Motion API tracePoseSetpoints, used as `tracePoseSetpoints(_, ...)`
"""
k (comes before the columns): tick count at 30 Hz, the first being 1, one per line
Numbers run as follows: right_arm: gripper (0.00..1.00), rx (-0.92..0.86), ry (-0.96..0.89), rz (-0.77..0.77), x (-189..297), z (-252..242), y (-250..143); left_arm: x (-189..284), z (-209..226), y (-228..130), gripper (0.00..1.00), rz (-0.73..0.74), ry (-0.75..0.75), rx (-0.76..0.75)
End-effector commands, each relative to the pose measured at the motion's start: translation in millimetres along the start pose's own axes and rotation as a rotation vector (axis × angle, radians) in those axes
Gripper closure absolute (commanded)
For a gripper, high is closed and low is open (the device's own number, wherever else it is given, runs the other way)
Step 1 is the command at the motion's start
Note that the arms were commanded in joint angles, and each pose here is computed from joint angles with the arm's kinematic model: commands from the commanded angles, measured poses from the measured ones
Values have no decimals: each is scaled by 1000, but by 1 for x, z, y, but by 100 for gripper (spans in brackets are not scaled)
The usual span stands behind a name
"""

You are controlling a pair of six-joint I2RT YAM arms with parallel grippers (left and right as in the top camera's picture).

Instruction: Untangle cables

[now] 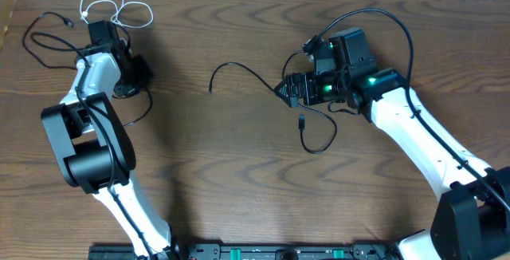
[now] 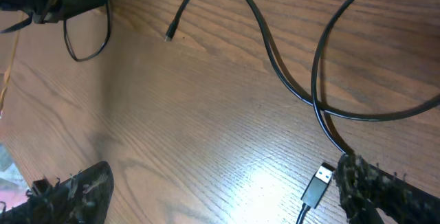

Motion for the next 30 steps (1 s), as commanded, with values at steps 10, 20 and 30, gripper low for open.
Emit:
tracePoseSetpoints(10, 1, -1, 2, 6, -2, 1, 0, -4, 24, -2, 47, -14, 214, 162)
tracePoseSetpoints(20, 1, 1, 4, 2, -2, 1, 1, -12, 9, -13, 47, 43, 217, 104)
tracePoseSetpoints(30, 1, -1, 2, 6, -2, 1, 0, -25, 7, -18, 48, 72, 213, 98)
Point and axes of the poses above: each gripper's point midway between its finger pads, its own x axis back along the fingers, its own z axis along the line the jaws close on, y = z × x, the point moved 7 cm from there along x, back along the fingers, and after that the axes turned 12 degrees about -x, right-handed, at the moved point
